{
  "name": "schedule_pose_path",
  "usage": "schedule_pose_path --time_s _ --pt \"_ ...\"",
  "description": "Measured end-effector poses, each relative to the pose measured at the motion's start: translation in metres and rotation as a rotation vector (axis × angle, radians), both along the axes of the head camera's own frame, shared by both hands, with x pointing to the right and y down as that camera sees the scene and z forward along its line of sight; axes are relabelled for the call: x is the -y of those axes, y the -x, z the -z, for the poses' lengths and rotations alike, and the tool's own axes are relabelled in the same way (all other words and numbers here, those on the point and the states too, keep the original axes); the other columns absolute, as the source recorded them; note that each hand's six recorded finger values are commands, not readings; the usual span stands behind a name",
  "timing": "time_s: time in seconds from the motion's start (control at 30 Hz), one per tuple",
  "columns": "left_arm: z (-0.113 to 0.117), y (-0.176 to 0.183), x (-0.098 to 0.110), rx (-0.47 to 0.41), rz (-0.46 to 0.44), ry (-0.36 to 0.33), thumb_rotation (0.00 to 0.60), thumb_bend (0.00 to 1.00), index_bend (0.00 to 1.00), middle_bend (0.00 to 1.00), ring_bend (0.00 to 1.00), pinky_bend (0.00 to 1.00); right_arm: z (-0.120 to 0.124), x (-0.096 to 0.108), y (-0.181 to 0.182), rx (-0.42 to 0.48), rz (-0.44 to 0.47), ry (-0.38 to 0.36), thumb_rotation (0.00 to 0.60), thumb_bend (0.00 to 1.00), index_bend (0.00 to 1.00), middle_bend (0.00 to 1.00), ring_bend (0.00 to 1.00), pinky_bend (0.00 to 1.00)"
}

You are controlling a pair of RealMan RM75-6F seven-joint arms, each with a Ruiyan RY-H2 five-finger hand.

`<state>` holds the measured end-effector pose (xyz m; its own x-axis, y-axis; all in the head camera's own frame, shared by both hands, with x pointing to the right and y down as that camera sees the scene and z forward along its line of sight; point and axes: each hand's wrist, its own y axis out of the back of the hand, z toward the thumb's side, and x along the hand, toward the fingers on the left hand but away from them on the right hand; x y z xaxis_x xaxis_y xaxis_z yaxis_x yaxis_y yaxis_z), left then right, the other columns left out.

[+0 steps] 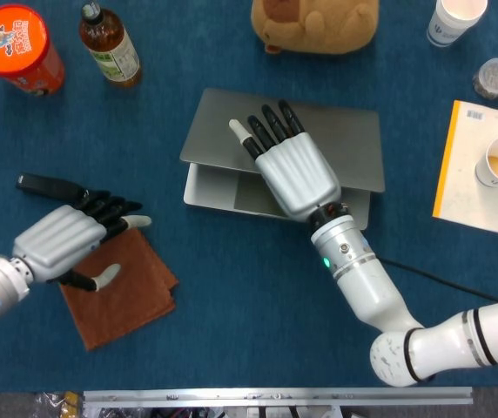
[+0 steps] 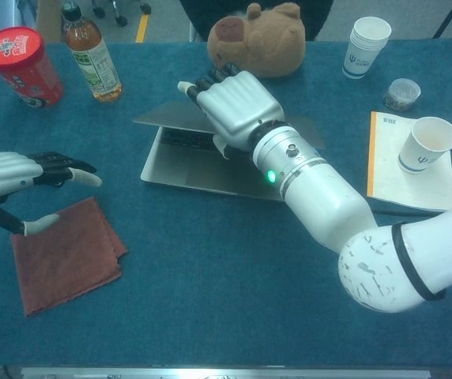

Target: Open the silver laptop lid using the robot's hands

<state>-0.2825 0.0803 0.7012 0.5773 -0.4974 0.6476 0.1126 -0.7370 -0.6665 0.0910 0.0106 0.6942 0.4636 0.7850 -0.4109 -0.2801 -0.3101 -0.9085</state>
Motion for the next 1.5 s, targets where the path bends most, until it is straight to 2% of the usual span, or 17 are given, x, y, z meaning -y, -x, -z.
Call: schedule_pose_path --time_s 0.3,0.83,1.5 --pt "-0.008 -0.027 0.006 -0.023 -0.052 0.025 0.396 0.47 0.10 0.03 0.01 0.00 0.001 0.002 0.000 0.001 -0.008 -0.002 0.600 0.42 0.06 0.13 0.00 0.06" --pt "-0.025 -0.056 0.013 -0.013 -0.117 0.054 0.399 0.47 0.11 0.03 0.00 0.00 0.001 0.007 -0.001 -0.004 -0.017 -0.005 0.600 0.42 0.06 0.13 0.00 0.06" --pt "-0.040 -0.077 0.020 -0.045 -0.122 0.069 0.396 0.47 0.10 0.03 0.00 0.00 0.006 0.009 -0.002 -0.026 -0.011 -0.027 0.600 0.42 0.06 0.13 0.00 0.06"
